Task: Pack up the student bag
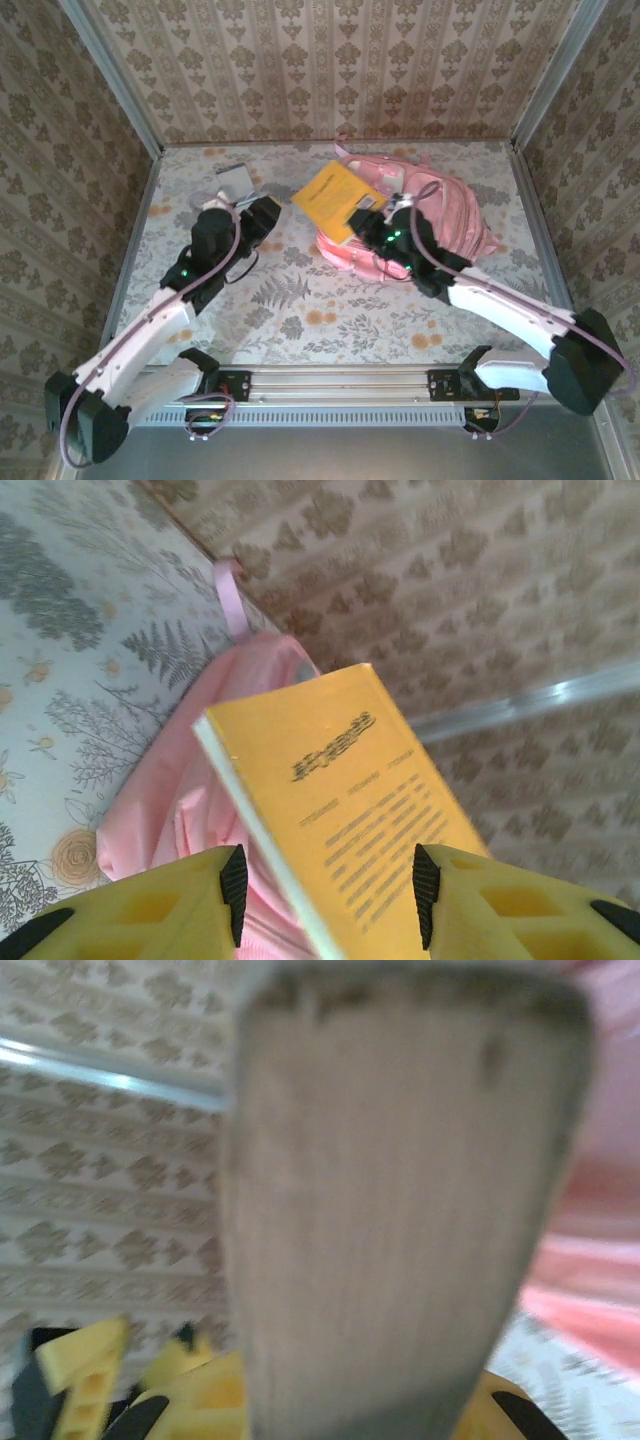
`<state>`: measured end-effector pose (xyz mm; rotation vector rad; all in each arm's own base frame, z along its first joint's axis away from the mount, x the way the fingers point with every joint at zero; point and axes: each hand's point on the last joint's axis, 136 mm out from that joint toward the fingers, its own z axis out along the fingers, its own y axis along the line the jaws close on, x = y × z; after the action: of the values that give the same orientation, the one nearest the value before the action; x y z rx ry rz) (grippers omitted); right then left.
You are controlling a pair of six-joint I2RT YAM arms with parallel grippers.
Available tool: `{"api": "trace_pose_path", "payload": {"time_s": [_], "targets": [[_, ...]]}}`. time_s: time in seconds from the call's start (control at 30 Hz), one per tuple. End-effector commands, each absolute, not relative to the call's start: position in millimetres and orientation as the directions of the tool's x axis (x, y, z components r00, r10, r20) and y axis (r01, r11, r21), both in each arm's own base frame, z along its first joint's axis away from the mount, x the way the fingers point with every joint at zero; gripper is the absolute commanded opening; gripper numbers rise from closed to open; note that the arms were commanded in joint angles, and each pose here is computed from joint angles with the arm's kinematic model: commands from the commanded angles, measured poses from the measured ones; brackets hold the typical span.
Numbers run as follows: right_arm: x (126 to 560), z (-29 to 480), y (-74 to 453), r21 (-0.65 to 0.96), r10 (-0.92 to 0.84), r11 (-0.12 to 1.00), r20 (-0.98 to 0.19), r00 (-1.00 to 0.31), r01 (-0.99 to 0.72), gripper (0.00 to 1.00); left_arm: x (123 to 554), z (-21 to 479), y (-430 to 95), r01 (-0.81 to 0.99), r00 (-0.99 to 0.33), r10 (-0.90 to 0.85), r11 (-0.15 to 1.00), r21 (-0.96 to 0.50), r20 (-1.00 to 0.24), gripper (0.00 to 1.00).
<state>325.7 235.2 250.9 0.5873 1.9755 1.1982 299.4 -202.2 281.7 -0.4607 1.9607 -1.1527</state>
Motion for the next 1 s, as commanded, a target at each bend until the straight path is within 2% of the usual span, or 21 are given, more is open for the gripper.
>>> {"api": "trace_pose_path", "payload": {"time_s": [0.0,0.13,0.27,0.43,0.53,0.7,0.97], "targets": [[318,283,180,0.814,0.668,0.580,-0.493,-0.558,-0.026,0.00,290,257,-247,0.241,-0.758,-0.338,0.650,-0.721,-0.558,0.51],[306,283,98,0.812,0.768,0.577,-0.500,-0.400,0.093,0.00,290,259,-305,0.375,-0.792,-0.129,0.668,-0.642,-0.597,0.55],[285,287,29,0.757,0.788,0.613,-0.562,-0.252,0.228,0.00,294,258,-374,0.489,-0.789,0.050,0.655,-0.576,-0.612,0.59],[250,295,-39,0.686,0.768,0.596,-0.639,-0.048,0.417,0.00,301,250,-458,0.569,-0.783,0.175,0.587,-0.575,-0.596,0.63],[236,302,-58,0.643,0.723,0.602,-0.691,0.020,0.474,0.00,306,236,-502,0.586,-0.791,0.231,0.552,-0.593,-0.567,0.63],[228,314,-71,0.585,0.656,0.634,-0.753,0.049,0.506,0.00,322,209,-558,0.580,-0.808,0.263,0.512,-0.633,-0.528,0.61],[230,317,-69,0.556,0.624,0.672,-0.781,0.029,0.489,0.00,332,194,-593,0.612,-0.784,0.244,0.454,-0.648,-0.570,0.52]]}}
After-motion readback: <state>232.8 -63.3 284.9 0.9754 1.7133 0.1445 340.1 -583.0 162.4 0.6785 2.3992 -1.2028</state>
